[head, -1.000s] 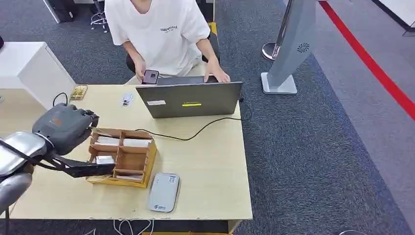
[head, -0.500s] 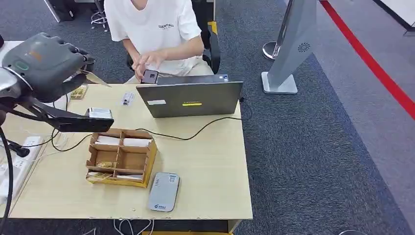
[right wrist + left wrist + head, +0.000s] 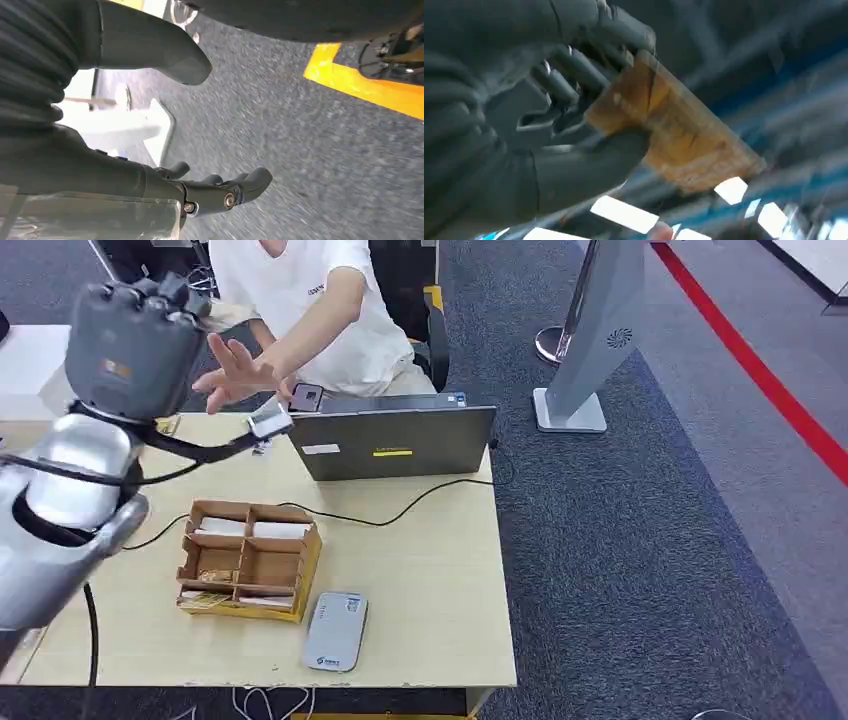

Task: Pass the card to the sensor for recognition and then transmit it.

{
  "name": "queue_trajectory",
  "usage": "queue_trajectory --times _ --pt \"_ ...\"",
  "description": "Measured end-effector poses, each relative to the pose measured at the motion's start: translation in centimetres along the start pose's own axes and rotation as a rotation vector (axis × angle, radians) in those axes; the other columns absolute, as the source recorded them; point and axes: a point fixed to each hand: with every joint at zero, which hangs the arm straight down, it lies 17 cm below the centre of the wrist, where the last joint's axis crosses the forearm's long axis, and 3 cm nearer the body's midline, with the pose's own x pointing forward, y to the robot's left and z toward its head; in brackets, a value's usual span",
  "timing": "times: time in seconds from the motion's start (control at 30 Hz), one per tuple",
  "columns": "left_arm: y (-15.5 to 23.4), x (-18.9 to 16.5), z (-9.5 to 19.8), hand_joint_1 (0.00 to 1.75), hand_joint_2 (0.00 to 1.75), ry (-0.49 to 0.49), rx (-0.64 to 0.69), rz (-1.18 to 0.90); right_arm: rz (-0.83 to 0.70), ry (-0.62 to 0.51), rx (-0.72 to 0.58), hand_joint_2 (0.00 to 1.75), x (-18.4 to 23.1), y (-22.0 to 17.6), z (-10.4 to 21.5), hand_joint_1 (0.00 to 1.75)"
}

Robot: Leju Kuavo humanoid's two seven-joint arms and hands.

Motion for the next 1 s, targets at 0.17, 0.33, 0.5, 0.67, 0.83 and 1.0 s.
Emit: queue_trajectory --times 0.17,0.33,0.5,0.67,0.83,1.0 --pt "-7.1 -1.7 6.9 1.75 1.75 0.107 -0.100 0.016 0.050 -0.007 -0.006 1.75 -0.1 -0.4 -0.1 0.00" --pt "-11.2 -2.9 10.7 1.75 1.75 0.182 -0.227 0.013 0.064 -0.001 -0.013 1.75 -0.3 -1.0 -0.2 0.00" --pt "-13.7 -3.8 12.9 1.75 1.75 0.225 -0.294 0.011 0.067 0.009 -0.016 1.75 -0.9 -1.6 -0.3 0.00" --pt "-14.8 -4.1 14.2 1.75 1.75 0.249 -0.337 0.010 0.071 0.001 -0.017 1.75 -0.8 -1.6 -0.3 0.00" --pt "-15.4 -4.2 15.2 0.00 1.75 0.262 -0.363 0.012 0.071 0.003 -0.018 1.75 -0.9 -1.7 -0.4 0.00" --pt "-15.8 -4.3 16.0 0.00 1.75 0.265 -0.381 0.016 0.071 0.008 -0.020 1.75 -1.1 -1.9 -0.4 0.00"
